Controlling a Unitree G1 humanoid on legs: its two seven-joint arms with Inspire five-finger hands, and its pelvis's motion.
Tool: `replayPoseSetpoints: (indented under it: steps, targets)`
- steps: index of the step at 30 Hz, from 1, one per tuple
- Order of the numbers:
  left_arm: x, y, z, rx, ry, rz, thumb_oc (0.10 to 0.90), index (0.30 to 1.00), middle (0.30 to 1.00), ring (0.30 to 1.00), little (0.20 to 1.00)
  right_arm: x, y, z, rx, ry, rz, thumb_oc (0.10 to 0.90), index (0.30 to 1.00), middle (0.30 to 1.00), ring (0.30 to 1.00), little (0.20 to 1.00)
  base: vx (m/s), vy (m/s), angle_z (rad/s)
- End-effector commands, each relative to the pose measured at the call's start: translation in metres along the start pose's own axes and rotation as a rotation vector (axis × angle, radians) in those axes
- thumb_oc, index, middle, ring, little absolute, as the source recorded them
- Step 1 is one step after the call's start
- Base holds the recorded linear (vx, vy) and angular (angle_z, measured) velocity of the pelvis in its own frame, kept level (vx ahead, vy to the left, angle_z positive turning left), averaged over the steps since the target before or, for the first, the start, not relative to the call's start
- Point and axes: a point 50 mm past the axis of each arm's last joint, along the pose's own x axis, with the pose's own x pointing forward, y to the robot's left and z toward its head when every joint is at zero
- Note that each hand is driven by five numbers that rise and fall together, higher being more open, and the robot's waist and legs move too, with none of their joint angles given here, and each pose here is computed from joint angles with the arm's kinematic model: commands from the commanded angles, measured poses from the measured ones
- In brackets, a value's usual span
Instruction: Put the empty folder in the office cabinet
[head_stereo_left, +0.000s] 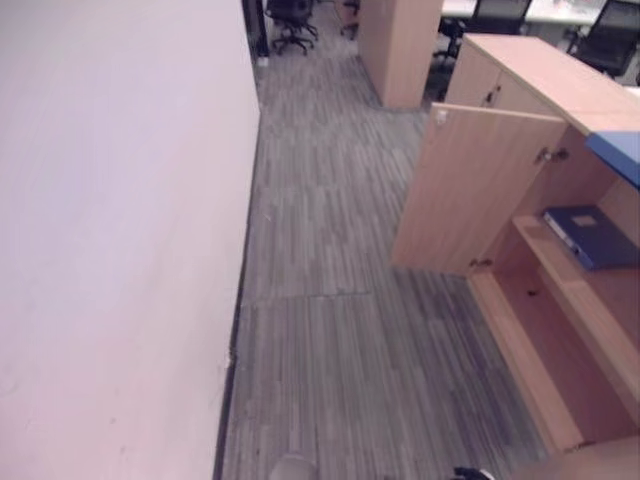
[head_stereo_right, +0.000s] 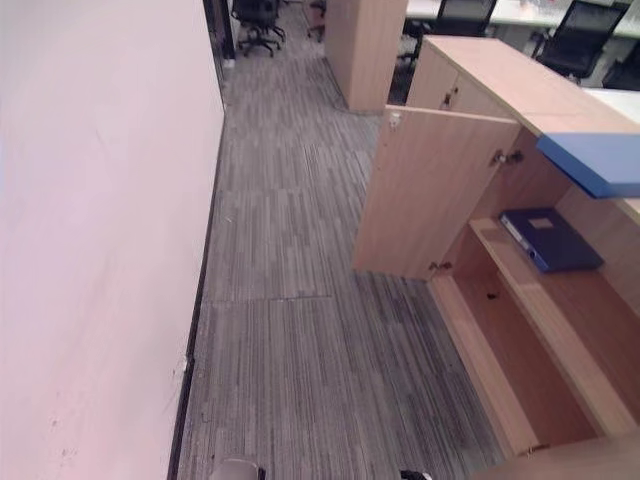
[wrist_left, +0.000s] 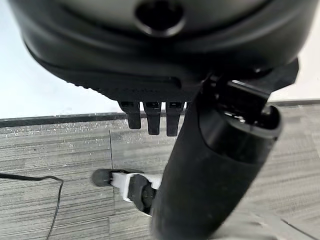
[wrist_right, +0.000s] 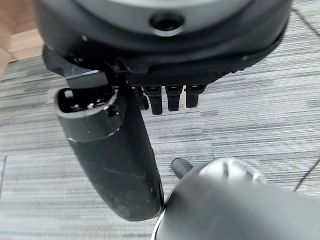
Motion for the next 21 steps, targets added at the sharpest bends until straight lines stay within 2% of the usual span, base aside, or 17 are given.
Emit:
replayPoseSetpoints:
  steps: [1, 4, 7, 12, 14, 17, 21]
  targets:
    - [-0.003, 0.005, -0.023, -0.083, 0.081, 0.058, 0.8, 0.9, 0.9, 0.9, 0.9, 0.0, -0.015, -0.005, -0.042, -0.014, -0.039, 0.8, 0.9, 0.9, 0.9, 0.9, 0.38, 0.241, -0.64]
    - [-0.007, -0.001, -0.04, -0.11, 0.144, 0.052, 0.8, 0.9, 0.9, 0.9, 0.9, 0.0, -0.018, -0.019, -0.043, 0.035, -0.047, 0.8, 0.9, 0.9, 0.9, 0.9, 0.35, 0.299, -0.98]
    - [-0.014, -0.003, -0.065, -0.085, 0.222, 0.038, 0.8, 0.9, 0.9, 0.9, 0.9, -0.002, -0.017, -0.037, -0.023, 0.092, -0.027, 0.8, 0.9, 0.9, 0.9, 0.9, 0.66, 0.608, -1.13]
    - [-0.011, 0.006, -0.059, -0.057, 0.197, 0.061, 0.8, 0.9, 0.9, 0.9, 0.9, -0.003, -0.007, -0.042, -0.034, 0.111, 0.005, 0.8, 0.9, 0.9, 0.9, 0.9, 0.26, 0.328, -0.3]
    - [-0.007, 0.016, -0.047, -0.013, 0.147, 0.083, 0.8, 0.9, 0.9, 0.9, 0.9, -0.002, -0.002, -0.029, -0.029, 0.063, 0.017, 0.8, 0.9, 0.9, 0.9, 0.9, 0.37, 0.592, -0.05]
    - [-0.008, 0.024, -0.054, 0.001, 0.176, 0.097, 0.8, 0.9, 0.9, 0.9, 0.9, -0.002, 0.006, -0.018, -0.035, 0.012, 0.042, 0.8, 0.9, 0.9, 0.9, 0.9, 0.35, 0.432, -0.18]
    - [-0.011, 0.012, -0.062, 0.002, 0.201, 0.058, 0.8, 0.9, 0.9, 0.9, 0.9, 0.0, -0.005, 0.016, 0.003, -0.08, 0.005, 0.8, 0.9, 0.9, 0.9, 0.9, 0.27, 0.039, -0.99]
